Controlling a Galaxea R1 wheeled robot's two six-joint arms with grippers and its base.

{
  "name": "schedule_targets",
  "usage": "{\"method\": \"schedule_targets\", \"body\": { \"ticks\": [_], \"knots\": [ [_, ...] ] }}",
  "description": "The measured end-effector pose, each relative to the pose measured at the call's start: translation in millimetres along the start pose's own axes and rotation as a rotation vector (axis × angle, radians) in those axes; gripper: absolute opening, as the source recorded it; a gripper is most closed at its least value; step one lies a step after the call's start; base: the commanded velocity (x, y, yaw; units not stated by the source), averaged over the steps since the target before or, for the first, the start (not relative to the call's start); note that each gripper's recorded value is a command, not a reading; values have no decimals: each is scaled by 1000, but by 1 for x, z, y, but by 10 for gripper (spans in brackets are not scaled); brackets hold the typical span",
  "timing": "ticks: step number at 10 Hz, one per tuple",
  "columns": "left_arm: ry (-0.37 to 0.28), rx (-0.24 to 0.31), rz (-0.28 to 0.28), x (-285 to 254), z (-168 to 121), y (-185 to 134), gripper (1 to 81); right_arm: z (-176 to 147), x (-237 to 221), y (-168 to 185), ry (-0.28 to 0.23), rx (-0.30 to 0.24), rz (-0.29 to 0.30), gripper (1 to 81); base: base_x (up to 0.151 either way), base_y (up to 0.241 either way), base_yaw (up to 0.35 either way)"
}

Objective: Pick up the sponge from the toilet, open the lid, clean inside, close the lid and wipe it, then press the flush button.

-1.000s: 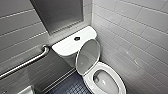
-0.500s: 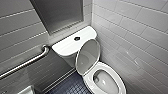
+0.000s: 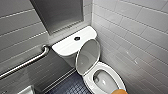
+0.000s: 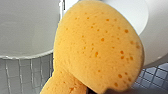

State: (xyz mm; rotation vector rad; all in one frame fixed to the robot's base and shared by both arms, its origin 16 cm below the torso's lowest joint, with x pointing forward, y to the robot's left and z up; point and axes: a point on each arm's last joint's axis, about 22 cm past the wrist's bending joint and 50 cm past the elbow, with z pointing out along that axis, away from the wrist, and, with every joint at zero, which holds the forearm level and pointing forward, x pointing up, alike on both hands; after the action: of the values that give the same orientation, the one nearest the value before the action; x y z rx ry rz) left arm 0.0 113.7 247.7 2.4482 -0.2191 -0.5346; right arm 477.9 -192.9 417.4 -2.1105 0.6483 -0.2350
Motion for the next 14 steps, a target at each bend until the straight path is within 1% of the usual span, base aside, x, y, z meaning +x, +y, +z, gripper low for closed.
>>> {"method": "schedule_targets", "body": {
  "ticks": [1, 3, 6, 8, 10, 11, 12, 13, 14],
  "knots": [
    [0, 0, 0, 0, 0, 0, 811, 7, 14, -11, -5, 12, -10, 10, 0, 0, 0],
    [0, 0, 0, 0, 0, 0, 811, 28, 34, -30, -30, 36, -35, 10, 0, 0, 0],
    [-1, 6, -1, -1, -2, -4, 811, 87, 51, -51, -70, 66, -61, 10, 0, 0, 0],
    [-4, 13, -2, -3, -4, -9, 811, 123, 51, -53, -103, 61, -68, 10, 0, 0, 0],
    [-3, 11, -2, -3, -3, -7, 811, 158, 54, -72, -126, 78, -86, 10, 0, 0, 0],
    [-7, 25, -5, -5, -3, -13, 811, 172, 56, -82, -137, 87, -94, 10, 0, 0, 0],
    [-13, 40, -7, -7, -4, -20, 811, 184, 65, -94, -143, 92, -107, 10, 0, 0, 0],
    [-16, 48, -8, -9, -5, -24, 811, 193, 84, -101, -122, 88, -122, 10, 0, 0, 0],
    [-15, 46, -8, -8, -4, -23, 811, 199, 101, -100, -96, 74, -131, 10, 0, 0, 0]
  ]
}}
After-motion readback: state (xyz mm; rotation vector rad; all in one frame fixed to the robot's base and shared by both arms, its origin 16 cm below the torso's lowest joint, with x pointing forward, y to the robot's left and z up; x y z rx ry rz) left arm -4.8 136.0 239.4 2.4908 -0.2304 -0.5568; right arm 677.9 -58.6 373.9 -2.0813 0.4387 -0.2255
